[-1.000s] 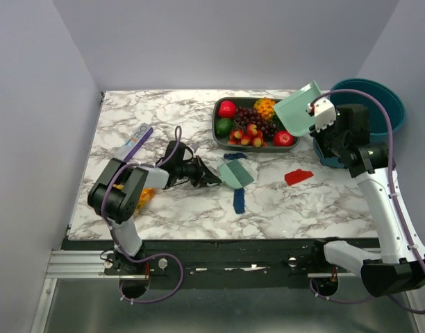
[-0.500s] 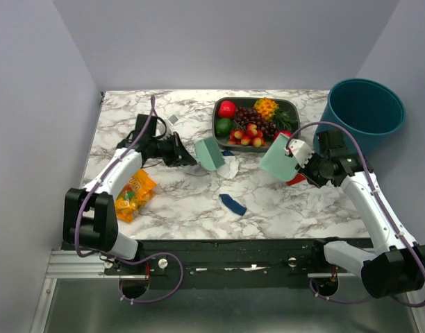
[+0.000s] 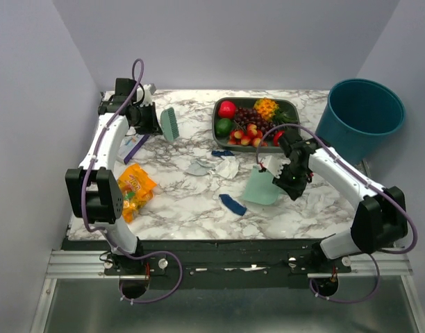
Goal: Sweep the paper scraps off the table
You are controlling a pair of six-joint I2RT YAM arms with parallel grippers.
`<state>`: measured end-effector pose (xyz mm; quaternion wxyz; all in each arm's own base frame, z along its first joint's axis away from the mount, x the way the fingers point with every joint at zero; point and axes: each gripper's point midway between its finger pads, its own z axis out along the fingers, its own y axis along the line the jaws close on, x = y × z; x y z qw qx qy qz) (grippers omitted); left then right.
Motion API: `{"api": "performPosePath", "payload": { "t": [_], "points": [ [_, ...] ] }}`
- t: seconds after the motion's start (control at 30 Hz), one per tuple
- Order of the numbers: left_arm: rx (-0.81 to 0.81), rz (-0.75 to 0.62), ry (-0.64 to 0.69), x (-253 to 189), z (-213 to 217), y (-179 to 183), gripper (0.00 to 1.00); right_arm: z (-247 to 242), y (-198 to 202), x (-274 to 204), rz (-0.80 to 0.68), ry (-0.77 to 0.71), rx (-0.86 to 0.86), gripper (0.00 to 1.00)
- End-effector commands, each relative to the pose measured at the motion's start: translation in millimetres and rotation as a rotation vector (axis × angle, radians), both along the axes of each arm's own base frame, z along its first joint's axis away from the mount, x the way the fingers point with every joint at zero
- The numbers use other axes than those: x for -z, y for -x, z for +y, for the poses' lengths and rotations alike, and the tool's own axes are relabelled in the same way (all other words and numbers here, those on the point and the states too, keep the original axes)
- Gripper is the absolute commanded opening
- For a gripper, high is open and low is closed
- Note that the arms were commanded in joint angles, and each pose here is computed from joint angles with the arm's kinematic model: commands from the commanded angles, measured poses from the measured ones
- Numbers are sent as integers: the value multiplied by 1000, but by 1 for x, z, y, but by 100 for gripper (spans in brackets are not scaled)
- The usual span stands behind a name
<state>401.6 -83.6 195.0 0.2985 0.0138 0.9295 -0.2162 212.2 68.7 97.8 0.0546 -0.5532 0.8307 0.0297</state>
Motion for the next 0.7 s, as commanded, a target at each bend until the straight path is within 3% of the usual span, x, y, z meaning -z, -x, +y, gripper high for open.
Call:
{"api": "performPosePath", "payload": {
  "t": [0.0,0.2,0.43,0.67],
  "points": [
    [14,88,-223,23,34,-10,0,14,0,-13,83,2,141,1],
    [111,147,-266,23,31,-13,0,9,21,-4,185,63,151,1],
    [217,269,-36,37,-10,10,0,2,9,14,160,137,157,0],
    [292,380,62,60,-46,36,0,22,-18,20,146,146,129,1]
  ]
}}
